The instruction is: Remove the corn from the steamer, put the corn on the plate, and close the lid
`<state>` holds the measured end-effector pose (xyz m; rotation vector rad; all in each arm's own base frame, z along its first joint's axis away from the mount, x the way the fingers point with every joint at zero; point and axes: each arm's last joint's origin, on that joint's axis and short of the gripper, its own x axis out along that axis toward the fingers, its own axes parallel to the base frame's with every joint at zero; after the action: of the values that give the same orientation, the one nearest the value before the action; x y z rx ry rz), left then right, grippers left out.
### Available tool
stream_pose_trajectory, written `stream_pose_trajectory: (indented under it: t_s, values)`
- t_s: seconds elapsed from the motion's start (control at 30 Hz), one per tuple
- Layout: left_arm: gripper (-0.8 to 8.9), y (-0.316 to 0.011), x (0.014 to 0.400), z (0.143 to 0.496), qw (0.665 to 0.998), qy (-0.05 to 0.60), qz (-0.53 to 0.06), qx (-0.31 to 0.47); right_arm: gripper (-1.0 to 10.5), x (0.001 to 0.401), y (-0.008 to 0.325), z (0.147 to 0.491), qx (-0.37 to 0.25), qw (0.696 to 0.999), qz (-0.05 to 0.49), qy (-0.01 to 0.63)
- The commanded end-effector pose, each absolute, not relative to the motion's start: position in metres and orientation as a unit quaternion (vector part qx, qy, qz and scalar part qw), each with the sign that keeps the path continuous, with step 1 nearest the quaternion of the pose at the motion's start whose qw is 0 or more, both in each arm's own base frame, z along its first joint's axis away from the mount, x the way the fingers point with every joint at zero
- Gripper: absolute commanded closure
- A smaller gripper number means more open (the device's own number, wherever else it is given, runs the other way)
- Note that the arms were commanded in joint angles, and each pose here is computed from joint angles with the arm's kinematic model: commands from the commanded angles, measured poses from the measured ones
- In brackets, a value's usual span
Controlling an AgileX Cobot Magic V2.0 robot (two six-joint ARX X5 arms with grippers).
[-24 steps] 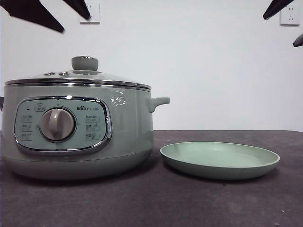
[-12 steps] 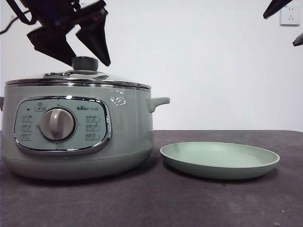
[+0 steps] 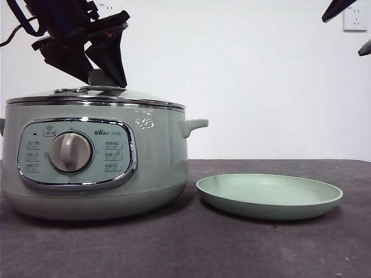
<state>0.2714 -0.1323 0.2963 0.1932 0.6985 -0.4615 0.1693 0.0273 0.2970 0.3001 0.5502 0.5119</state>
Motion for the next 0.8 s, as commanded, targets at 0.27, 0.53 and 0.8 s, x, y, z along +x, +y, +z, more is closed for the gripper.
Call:
stream_pose_trajectory:
  t_s: [0.27,0.53,0.8]
  values:
    - [8.22,-0.130,0.263,0.336,0.933,0.267,-0.226,0.090,5.7,0.172,0.034,0.320,0.142,0.922,0.270,0.237]
    - [8.22,-0.111,0.226,0.409,0.959,0.160,-0.224,0.067,5.7,0.191,0.070,0.353,0.119,0.901,0.346,0.232]
    - [8.22,-0.077,0.168,0.458,0.987,0.073,-0.135,0.054,5.7,0.225,0.144,0.367,0.077,0.869,0.413,0.263]
